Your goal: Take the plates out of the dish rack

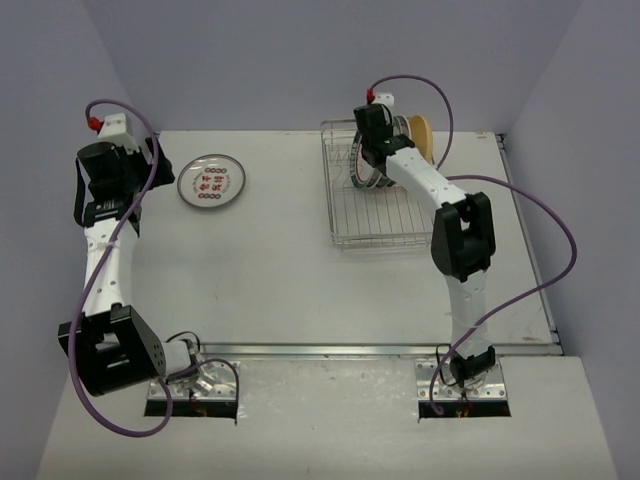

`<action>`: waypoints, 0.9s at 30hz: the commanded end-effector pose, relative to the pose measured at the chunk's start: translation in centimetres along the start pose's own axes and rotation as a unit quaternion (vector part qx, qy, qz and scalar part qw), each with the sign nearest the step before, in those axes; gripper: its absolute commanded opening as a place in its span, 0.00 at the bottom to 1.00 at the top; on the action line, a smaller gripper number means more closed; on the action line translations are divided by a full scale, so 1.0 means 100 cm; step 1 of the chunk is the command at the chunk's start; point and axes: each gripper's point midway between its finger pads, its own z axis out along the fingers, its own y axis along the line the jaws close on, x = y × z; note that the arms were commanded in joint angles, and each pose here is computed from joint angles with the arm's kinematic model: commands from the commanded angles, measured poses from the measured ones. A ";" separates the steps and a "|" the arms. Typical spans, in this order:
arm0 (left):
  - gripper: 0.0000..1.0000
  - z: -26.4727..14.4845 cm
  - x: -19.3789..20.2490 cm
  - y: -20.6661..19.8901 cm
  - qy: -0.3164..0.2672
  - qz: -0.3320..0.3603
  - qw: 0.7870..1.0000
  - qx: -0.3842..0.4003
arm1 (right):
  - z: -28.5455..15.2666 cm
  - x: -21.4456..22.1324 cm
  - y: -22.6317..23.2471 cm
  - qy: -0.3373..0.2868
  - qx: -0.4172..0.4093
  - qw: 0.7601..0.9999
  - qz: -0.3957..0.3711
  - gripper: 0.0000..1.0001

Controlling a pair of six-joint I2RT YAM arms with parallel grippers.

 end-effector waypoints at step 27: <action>0.95 -0.099 -0.041 -0.149 -0.033 -0.018 0.909 0.416 | -0.252 -0.131 0.056 -0.228 -0.280 0.930 -0.070 0.00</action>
